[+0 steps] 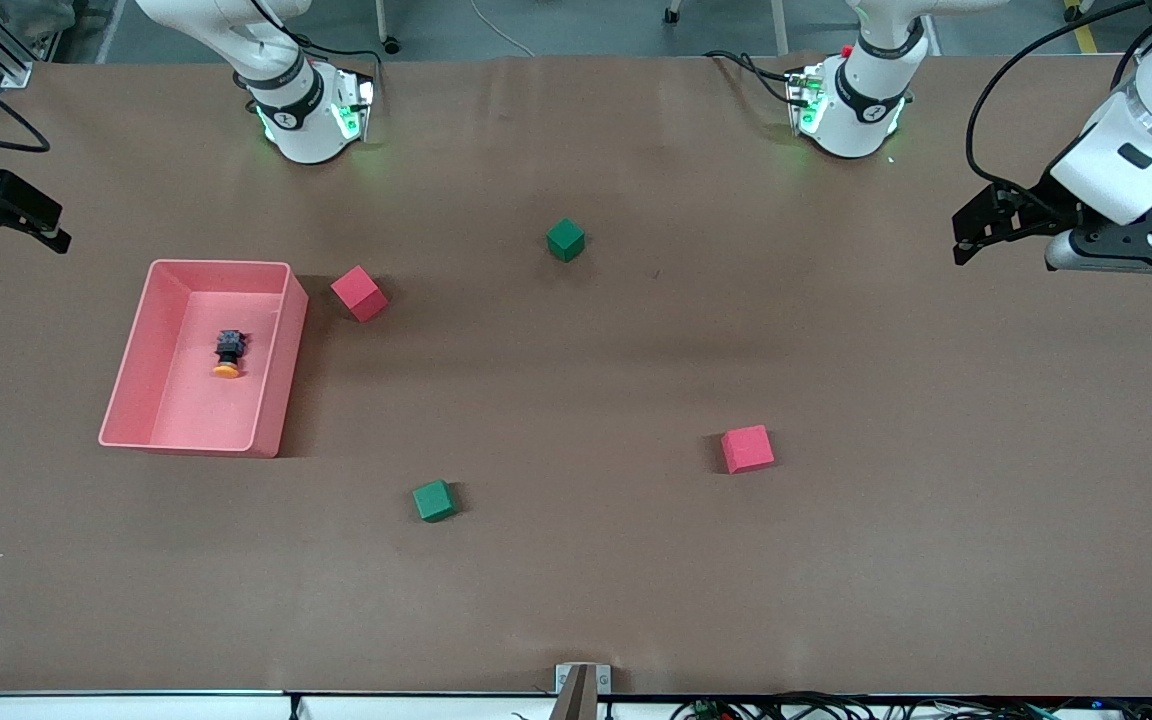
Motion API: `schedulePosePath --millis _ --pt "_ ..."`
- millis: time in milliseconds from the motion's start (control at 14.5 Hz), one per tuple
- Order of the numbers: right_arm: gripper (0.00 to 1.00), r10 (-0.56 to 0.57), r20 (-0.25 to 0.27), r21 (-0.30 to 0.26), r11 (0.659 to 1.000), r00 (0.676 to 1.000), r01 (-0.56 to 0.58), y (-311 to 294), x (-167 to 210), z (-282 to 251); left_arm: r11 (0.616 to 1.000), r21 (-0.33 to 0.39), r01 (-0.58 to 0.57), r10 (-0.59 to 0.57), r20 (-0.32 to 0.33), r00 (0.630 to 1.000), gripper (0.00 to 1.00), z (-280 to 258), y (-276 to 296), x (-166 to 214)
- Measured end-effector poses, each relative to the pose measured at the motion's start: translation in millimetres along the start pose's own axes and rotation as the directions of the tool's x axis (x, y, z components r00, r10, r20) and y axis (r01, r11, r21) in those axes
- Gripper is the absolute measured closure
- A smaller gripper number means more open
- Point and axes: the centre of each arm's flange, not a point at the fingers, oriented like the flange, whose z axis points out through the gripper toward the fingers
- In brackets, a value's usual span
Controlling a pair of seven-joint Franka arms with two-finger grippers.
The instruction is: Place and upright button with both arms
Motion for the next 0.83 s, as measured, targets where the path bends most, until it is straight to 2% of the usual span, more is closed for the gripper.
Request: schedulePosePath --millis 826 --pt "0.0 0.023 -0.002 0.002 1.0 1.0 -0.023 12.6 -0.4 -0.1 1.0 0.002 0.002 -0.002 0.012 1.0 0.0 2.1 -1.4 -0.6"
